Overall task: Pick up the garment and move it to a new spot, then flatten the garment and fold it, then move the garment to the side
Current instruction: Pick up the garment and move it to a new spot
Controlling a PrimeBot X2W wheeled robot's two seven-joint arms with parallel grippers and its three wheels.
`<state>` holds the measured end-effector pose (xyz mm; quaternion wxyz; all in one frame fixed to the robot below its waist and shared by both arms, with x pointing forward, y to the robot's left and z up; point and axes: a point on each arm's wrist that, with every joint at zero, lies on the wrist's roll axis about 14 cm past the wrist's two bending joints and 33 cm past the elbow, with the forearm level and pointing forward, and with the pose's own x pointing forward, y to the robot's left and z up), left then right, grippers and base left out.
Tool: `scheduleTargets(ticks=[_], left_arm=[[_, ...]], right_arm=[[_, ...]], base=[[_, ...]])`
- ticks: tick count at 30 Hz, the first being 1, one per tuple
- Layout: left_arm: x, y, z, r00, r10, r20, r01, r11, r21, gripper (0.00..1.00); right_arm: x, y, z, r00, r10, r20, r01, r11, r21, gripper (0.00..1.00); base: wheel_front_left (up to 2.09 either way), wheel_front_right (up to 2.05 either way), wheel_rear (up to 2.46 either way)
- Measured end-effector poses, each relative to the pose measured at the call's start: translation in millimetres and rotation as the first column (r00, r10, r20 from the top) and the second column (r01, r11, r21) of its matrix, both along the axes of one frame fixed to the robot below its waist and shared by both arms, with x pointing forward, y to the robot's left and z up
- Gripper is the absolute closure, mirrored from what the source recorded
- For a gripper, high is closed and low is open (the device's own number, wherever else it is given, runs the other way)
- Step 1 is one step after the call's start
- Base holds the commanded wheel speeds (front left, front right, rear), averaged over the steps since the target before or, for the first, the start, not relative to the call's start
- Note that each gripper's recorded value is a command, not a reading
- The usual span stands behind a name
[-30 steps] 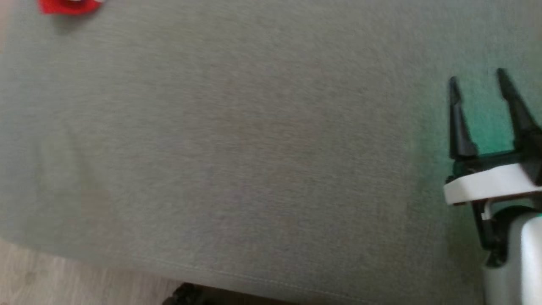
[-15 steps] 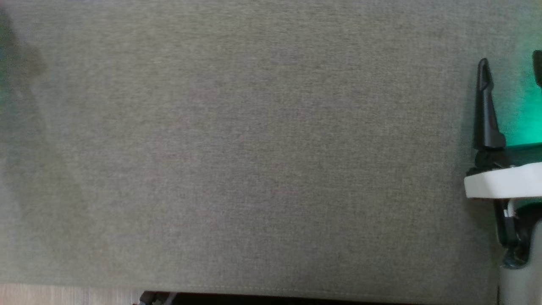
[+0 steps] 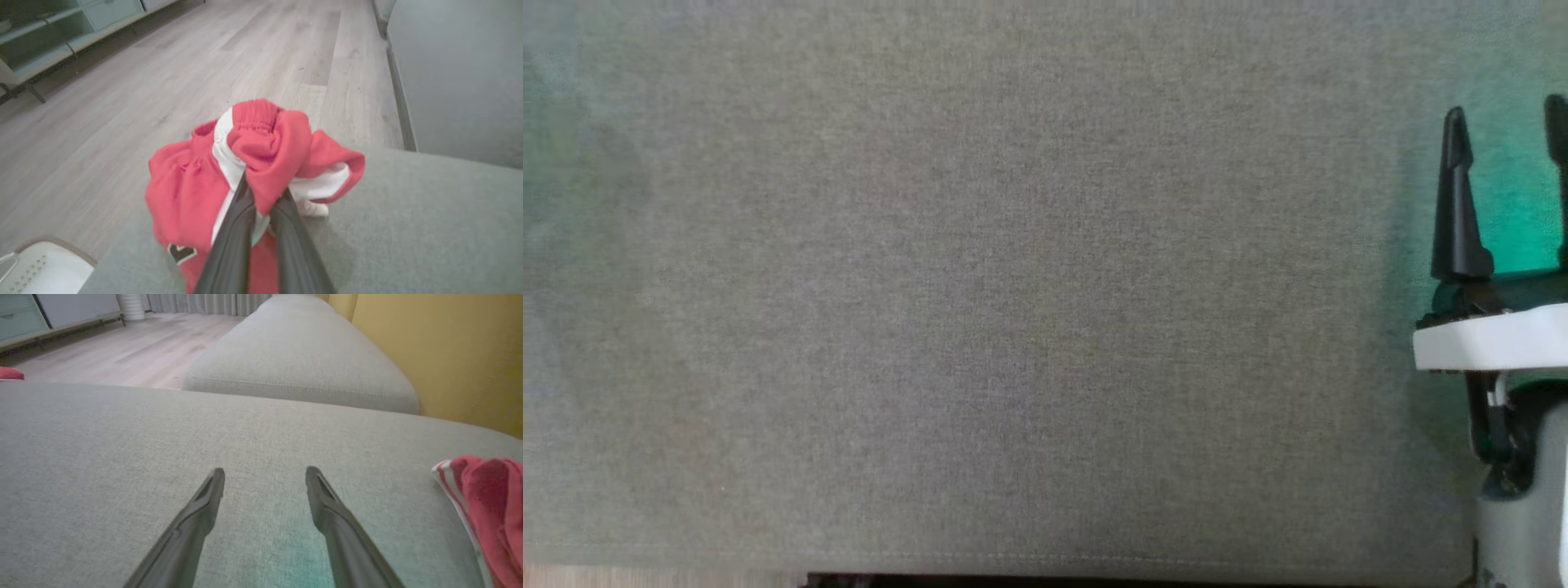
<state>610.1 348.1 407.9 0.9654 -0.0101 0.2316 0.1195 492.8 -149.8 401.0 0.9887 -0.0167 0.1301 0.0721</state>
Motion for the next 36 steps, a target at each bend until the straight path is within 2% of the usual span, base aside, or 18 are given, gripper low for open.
scheduleTargets(ticks=[3,5,8,12,15,18,19,24,27,32,33,36], left_arm=[[9,-8,37,0.996,-0.042,0.08,0.042,0.999,0.005,1.0],[15,-18,66,0.986,-0.04,0.164,0.052,0.996,-0.069,1.0],[17,-39,110,0.961,-0.093,0.26,0.119,0.989,-0.085,1.0],[12,-76,174,0.905,-0.199,0.375,0.238,0.969,-0.06,1.0],[-3,-113,218,0.848,-0.291,0.444,0.341,0.939,-0.036,1.0],[-26,-157,247,0.788,-0.387,0.48,0.447,0.894,-0.013,1.0],[-26,-157,247,0.788,-0.387,0.48,0.447,0.894,-0.013,1.0],[-75,-231,272,0.674,-0.54,0.504,0.619,0.785,0.014,1.0],[-103,-272,278,0.6,-0.614,0.513,0.707,0.707,0.018,1.0],[-145,-349,248,0.479,-0.738,0.476,0.85,0.526,-0.039,1.0],[-164,-375,208,0.454,-0.778,0.436,0.885,0.451,-0.116,1.0],[-173,-383,156,0.485,-0.791,0.372,0.874,0.435,-0.214,1.0]], right_arm=[[-1,-1,12,1.0,-0.007,0.029,0.006,1.0,0.017,0.0],[-4,-3,20,0.999,-0.015,0.046,0.014,1.0,0.028,0.0],[-9,-8,34,0.997,-0.033,0.075,0.03,0.999,0.045,0.0],[-20,-16,55,0.991,-0.061,0.117,0.053,0.996,0.072,0.0],[-40,-23,62,0.989,-0.082,0.12,0.072,0.993,0.089,0.0],[-62,-31,67,0.987,-0.109,0.119,0.097,0.99,0.103,0.0],[-62,-31,67,0.987,-0.109,0.119,0.097,0.99,0.103,0.0],[-92,-44,82,0.977,-0.15,0.151,0.132,0.983,0.125,0.0],[-108,-54,89,0.969,-0.181,0.167,0.159,0.978,0.134,0.0],[-127,-73,85,0.958,-0.241,0.158,0.218,0.964,0.151,0.0],[-131,-75,76,0.958,-0.254,0.134,0.233,0.96,0.157,0.0],[-132,-76,64,0.96,-0.259,0.102,0.242,0.958,0.157,0.0]], base=[[0.0,0.0,0.0],[0.0,0.0,0.0],[0.0,0.0,0.0],[0.0,0.0,0.0],[0.0,0.0,0.0],[0.0,0.0,0.0],[0.0,0.0,0.0],[0.0,0.0,0.0],[0.0,0.0,0.0],[0.0,0.0,0.0],[0.0,0.0,0.0],[0.0,0.0,0.0]])
